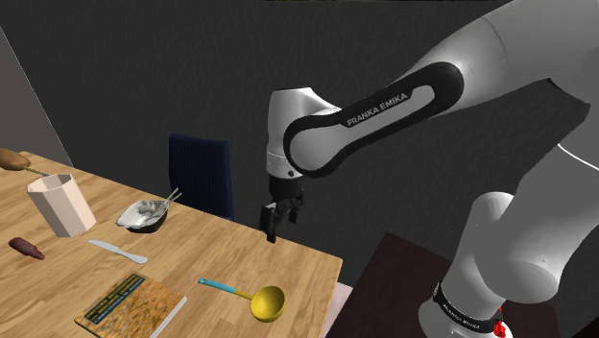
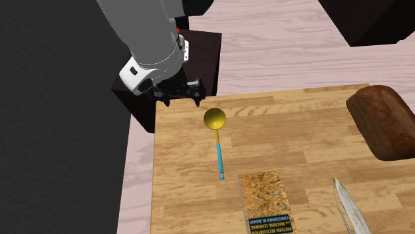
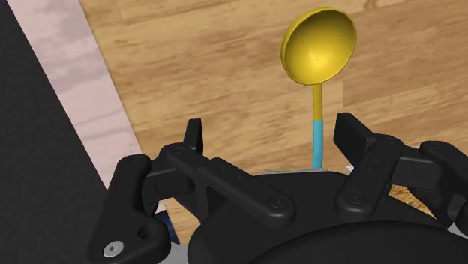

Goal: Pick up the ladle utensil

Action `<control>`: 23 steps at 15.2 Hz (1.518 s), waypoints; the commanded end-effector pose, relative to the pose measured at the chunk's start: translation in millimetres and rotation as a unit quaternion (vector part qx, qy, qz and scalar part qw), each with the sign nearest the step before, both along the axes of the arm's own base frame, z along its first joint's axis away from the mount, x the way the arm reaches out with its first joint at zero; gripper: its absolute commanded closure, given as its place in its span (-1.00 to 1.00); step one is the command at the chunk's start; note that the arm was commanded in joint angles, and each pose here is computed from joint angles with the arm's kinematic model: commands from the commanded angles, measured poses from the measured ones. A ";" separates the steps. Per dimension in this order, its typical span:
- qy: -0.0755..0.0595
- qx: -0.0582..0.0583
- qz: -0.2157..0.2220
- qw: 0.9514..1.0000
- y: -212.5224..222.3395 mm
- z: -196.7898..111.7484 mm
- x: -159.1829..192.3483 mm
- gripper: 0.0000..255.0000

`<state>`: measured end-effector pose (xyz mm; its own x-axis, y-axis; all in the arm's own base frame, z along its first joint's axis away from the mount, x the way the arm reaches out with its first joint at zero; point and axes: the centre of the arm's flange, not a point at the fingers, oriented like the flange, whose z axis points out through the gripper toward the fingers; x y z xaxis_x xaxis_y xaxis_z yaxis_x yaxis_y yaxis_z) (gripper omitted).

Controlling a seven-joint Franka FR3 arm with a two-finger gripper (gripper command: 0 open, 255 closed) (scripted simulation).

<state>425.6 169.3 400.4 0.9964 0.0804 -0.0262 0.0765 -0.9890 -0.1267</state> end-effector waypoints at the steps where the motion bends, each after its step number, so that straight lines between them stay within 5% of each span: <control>1: 0.004 0.002 0.013 1.000 16.6 -19.5 8.6 -1.00; 12: 0.030 0.013 0.082 0.996 113.3 -126.0 35.9 -1.00; 22: 0.030 0.013 0.082 0.996 114.1 -166.8 36.1 -1.00; 23: 0.030 0.013 0.082 0.996 114.3 -166.9 36.0 1.00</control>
<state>461.6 283.5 234.2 0.9665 0.2435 -0.0809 0.2284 -0.9601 -0.1617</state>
